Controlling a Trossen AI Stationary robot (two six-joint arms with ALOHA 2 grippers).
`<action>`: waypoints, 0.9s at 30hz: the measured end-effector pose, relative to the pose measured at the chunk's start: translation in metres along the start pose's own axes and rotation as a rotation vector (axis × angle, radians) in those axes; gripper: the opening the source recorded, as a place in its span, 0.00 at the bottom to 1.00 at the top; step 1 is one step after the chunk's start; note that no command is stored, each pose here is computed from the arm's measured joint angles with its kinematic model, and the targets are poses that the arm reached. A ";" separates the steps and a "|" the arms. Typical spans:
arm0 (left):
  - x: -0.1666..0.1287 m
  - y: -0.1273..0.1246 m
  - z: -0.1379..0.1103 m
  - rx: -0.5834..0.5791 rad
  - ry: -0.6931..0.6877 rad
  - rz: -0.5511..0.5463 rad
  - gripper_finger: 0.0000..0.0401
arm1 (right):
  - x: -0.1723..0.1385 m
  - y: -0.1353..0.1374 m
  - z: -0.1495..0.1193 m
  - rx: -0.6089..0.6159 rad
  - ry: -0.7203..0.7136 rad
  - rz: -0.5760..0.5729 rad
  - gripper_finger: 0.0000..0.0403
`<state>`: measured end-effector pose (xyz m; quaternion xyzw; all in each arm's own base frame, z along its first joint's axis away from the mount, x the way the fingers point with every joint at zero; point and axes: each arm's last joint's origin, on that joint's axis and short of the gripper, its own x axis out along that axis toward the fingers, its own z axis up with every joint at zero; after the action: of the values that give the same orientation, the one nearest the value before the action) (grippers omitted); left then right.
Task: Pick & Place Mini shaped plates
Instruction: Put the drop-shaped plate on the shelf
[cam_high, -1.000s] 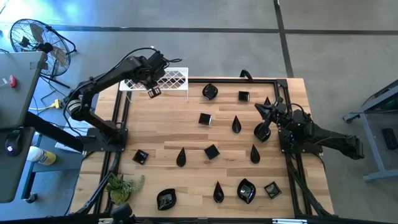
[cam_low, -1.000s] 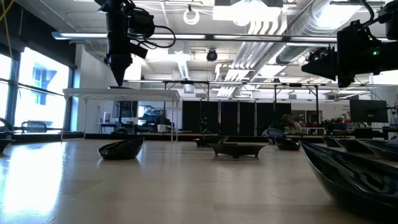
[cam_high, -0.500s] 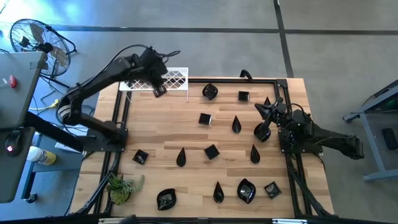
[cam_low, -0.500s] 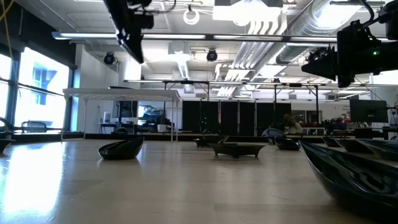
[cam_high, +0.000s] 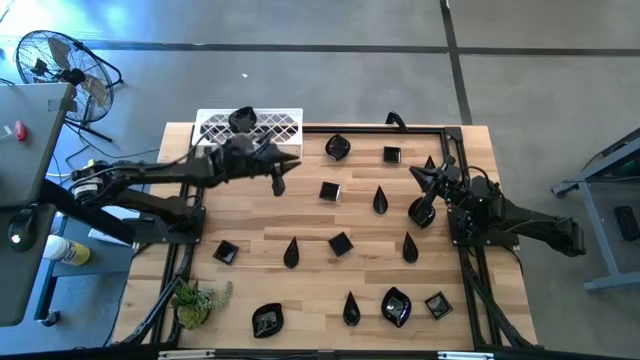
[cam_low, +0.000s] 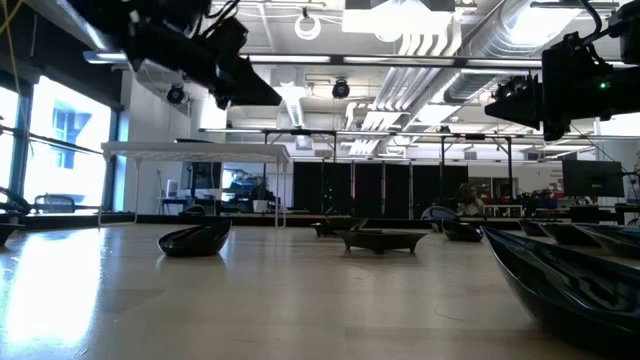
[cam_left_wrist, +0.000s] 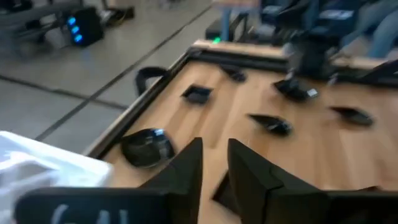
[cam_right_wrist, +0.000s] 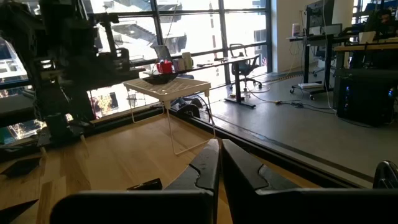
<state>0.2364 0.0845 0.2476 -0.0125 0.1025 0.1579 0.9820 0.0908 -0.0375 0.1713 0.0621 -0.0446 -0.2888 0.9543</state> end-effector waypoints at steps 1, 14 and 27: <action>-0.001 -0.001 -0.006 -0.013 -0.022 -0.022 0.12 | 0.000 0.000 0.000 0.000 0.000 0.000 0.03; -0.011 -0.007 -0.027 0.006 -0.148 -0.166 0.03 | 0.000 0.000 0.000 0.000 0.000 0.000 0.03; -0.011 -0.009 -0.032 0.020 -0.098 -0.234 0.03 | 0.000 0.000 0.000 0.034 -0.003 0.004 0.03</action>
<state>0.2225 0.0709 0.2182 -0.0070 0.0537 0.0418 0.9977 0.0909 -0.0374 0.1717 0.0777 -0.0511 -0.2864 0.9536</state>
